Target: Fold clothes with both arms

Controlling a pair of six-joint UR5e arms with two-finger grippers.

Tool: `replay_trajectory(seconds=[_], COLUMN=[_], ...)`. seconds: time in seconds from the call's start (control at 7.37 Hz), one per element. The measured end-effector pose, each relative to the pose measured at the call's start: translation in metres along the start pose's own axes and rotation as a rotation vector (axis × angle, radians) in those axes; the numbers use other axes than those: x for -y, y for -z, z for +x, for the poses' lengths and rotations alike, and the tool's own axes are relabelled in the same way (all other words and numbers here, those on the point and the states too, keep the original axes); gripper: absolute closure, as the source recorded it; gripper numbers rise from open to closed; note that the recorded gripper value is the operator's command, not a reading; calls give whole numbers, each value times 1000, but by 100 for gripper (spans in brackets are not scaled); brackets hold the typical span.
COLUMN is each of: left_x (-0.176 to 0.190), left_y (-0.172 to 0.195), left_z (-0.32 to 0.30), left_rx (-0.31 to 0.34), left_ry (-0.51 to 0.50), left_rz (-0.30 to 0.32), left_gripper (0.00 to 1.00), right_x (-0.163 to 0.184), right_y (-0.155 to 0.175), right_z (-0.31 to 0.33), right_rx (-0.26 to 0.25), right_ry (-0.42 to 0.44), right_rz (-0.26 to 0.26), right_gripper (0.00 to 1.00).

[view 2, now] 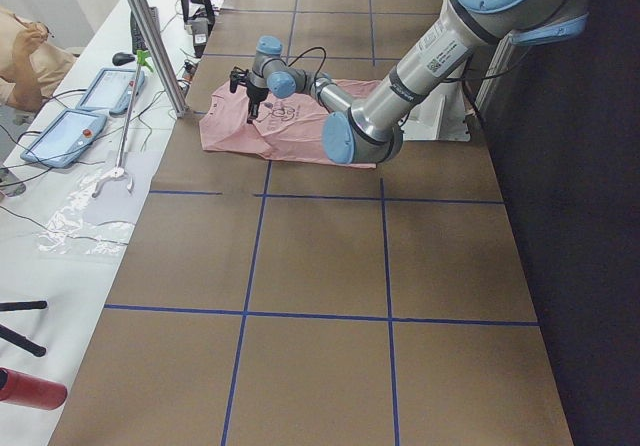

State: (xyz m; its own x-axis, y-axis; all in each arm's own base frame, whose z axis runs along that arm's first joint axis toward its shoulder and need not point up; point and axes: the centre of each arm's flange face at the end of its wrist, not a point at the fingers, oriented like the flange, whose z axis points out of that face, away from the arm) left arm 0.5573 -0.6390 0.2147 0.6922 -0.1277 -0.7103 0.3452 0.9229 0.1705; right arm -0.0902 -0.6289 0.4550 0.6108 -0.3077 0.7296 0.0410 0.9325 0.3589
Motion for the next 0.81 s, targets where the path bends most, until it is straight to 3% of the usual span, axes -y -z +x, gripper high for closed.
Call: replay_trajectory(seconds=[0.27,0.54,0.81], left_x=[-5,-31,-62], left_y=[12,46,87], left_z=[1,-37,-85], left_rx=[-30,-128,-215], left_ry=[-85,-166,-222], left_rz=[-12,-43,-54], left_gripper=[0,0,0], right_x=[1,-5,-55], right_y=[2,-6,-22], right_z=[-20,-85,-183], right_rx=[13,35,34], right_ry=[2,-72,-167], right_rz=[6,10,17], right_gripper=[0,0,0])
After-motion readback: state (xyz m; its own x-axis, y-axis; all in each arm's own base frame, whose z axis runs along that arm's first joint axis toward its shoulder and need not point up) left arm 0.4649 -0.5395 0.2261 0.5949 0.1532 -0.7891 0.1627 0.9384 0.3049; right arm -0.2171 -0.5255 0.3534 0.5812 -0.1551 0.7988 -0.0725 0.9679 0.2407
